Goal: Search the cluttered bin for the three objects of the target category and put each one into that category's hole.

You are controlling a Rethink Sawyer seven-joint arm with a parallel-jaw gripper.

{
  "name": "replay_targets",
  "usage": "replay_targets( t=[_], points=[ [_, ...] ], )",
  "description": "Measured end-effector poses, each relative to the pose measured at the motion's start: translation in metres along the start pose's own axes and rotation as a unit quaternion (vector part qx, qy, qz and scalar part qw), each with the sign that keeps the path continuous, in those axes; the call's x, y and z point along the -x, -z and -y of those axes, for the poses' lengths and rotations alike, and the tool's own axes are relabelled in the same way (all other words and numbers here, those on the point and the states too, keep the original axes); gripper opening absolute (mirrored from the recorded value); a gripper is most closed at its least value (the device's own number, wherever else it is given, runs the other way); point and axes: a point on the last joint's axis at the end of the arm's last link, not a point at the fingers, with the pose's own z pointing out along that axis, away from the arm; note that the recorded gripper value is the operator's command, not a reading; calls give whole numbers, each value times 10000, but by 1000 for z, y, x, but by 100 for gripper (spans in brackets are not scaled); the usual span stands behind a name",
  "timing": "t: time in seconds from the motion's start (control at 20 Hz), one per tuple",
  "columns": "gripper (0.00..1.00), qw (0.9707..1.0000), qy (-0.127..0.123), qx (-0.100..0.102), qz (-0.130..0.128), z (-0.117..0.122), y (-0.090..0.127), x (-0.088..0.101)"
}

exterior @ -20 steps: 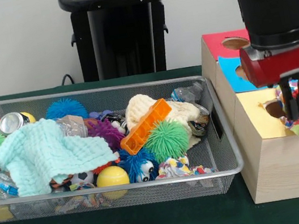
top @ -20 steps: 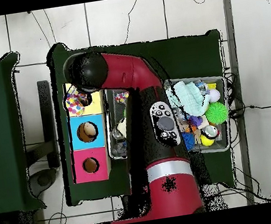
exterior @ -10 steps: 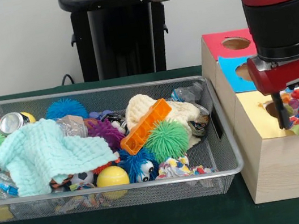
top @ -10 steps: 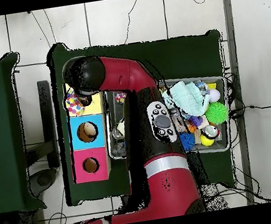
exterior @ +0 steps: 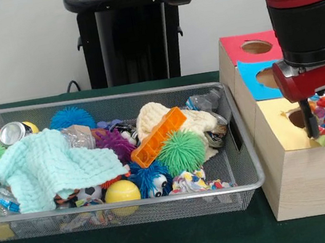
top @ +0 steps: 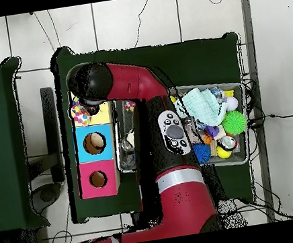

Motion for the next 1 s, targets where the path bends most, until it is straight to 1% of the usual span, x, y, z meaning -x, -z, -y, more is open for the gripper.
replay_targets(
  t=[0.4,0.5,0.6,0.65,0.85,1.0],
  points=[
    [100,9999,-20,31,-112,0,-6,-9],
    [100,9999,-37,84,-135,-1,-7,-10],
    [100,9997,-69,169,-155,-1,-8,-10],
    [100,9994,-113,287,-175,-2,-9,-10],
    [100,9988,-166,435,-168,-3,-12,-10],
    [100,9979,-232,597,-101,-3,-17,-12]
  ],
)
